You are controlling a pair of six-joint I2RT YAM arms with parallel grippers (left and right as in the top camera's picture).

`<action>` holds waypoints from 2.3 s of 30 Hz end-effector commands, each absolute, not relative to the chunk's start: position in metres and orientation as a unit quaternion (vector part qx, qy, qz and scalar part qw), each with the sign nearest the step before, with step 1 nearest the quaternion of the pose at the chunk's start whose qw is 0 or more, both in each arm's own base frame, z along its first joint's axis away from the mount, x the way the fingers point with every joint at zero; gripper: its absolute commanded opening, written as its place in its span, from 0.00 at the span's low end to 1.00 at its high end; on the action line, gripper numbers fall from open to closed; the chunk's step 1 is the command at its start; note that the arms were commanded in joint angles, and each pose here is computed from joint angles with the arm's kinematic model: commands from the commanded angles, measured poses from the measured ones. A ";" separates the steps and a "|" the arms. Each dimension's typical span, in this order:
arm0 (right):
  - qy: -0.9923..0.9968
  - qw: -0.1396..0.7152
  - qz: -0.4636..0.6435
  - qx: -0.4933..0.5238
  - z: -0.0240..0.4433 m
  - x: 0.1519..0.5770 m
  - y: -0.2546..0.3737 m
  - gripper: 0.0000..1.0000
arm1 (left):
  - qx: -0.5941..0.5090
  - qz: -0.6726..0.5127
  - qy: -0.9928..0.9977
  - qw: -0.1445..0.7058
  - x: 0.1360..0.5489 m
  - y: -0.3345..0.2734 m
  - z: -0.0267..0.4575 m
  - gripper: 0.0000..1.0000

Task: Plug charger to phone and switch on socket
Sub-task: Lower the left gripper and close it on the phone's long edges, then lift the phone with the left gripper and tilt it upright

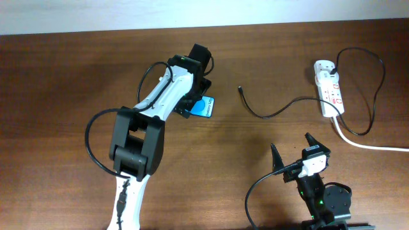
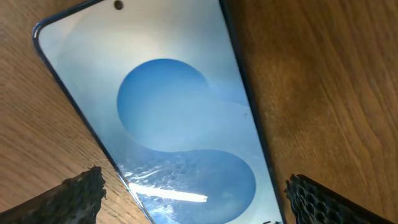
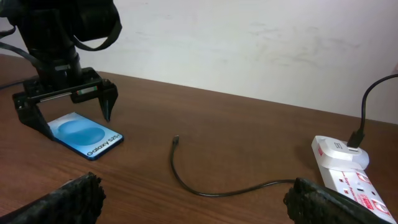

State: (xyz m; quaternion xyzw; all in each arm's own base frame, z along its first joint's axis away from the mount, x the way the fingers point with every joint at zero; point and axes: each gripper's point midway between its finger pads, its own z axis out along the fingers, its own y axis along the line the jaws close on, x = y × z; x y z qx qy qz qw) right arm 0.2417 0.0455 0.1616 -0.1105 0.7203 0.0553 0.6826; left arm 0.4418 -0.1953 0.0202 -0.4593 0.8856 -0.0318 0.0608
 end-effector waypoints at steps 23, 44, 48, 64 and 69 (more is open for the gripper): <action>0.723 0.681 0.053 -0.103 0.159 0.242 0.043 0.99 | -0.586 -0.061 0.808 0.008 0.442 -0.213 -0.025 0.99; 0.723 0.681 0.053 -0.103 0.159 0.242 0.043 0.98 | -0.575 0.097 0.811 -0.051 0.377 -0.172 -0.051 0.99; 0.723 0.681 0.053 -0.103 0.159 0.242 0.043 0.98 | -0.573 0.105 0.812 -0.032 0.382 -0.167 -0.051 0.93; 0.723 0.681 0.053 -0.103 0.159 0.242 0.043 0.98 | -0.484 0.069 0.872 -0.012 0.398 -0.177 -0.071 0.99; 0.723 0.682 0.053 -0.103 0.159 0.242 0.043 0.98 | -0.484 0.078 0.872 -0.021 0.388 -0.173 -0.079 0.91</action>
